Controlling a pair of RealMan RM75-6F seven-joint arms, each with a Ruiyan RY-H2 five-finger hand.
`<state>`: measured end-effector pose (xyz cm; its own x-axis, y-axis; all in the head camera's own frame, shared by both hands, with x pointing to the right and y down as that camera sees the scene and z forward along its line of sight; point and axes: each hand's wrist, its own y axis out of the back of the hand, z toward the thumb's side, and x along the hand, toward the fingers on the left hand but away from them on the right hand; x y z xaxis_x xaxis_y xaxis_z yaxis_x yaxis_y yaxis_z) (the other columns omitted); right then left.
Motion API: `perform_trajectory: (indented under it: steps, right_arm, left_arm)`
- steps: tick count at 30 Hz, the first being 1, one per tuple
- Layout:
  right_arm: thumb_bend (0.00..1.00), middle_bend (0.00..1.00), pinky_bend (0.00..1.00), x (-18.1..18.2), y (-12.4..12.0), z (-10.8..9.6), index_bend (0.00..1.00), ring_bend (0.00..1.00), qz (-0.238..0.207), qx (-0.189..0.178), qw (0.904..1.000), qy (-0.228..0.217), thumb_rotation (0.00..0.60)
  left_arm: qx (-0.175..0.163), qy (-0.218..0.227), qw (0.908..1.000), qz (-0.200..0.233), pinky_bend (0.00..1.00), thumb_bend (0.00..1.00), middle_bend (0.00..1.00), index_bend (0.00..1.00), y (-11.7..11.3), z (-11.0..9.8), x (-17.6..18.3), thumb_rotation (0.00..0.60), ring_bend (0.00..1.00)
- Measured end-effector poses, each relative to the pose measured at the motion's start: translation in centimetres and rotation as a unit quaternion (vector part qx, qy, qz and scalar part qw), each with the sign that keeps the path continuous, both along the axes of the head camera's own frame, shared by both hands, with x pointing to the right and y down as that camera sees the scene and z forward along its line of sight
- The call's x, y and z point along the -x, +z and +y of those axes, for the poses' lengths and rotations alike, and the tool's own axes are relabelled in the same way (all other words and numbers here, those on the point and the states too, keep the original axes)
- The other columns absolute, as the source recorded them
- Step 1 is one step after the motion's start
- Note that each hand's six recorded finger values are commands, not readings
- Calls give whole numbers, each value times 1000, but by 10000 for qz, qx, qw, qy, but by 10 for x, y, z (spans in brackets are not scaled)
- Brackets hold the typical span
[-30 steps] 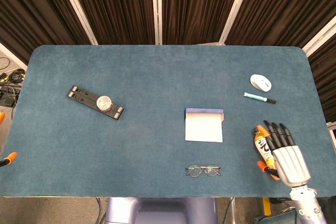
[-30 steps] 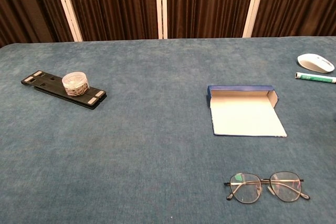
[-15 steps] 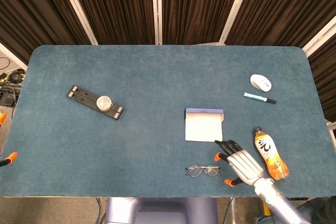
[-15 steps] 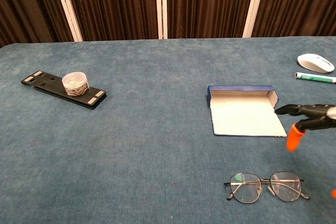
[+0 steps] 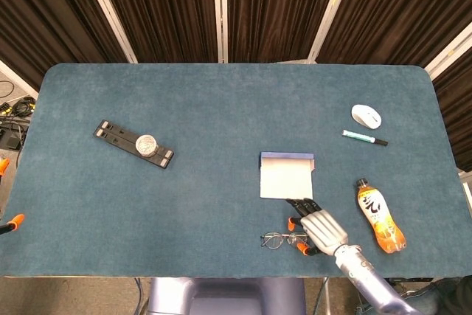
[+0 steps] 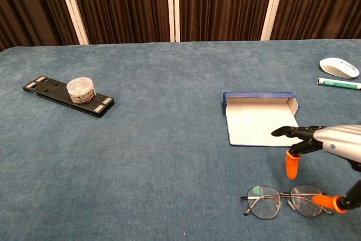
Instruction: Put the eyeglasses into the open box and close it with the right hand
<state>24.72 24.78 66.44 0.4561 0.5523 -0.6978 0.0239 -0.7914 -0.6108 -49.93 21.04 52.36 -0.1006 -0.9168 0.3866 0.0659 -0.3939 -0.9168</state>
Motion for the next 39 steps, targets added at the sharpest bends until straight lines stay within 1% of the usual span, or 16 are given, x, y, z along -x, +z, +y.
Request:
perform_trajectory:
  steps: [8,17,24,39]
  right_arm:
    - [274,0,0,12,10,-1,456,0,160,30,9997,-202,600]
    - [276,0,0,14,21,4,469,0,262,163,9993,-220,600]
    - [285,0,0,14,23,4,487,0,290,156,9992,-221,600]
    - [323,0,0,10,24,5,572,0,378,194,9988,-236,600]
  left_arm:
    - [57,34,10000,-43,0,0,0,0,5,-1,-1,600,0]
    - [84,43,9999,-39,0,0,0,0,6,-1,-1,600,0]
    - [80,26,10000,-45,0,0,0,0,6,-1,-1,600,0]
    - [74,25,10000,-59,0,0,0,0,6,-1,-1,600,0]
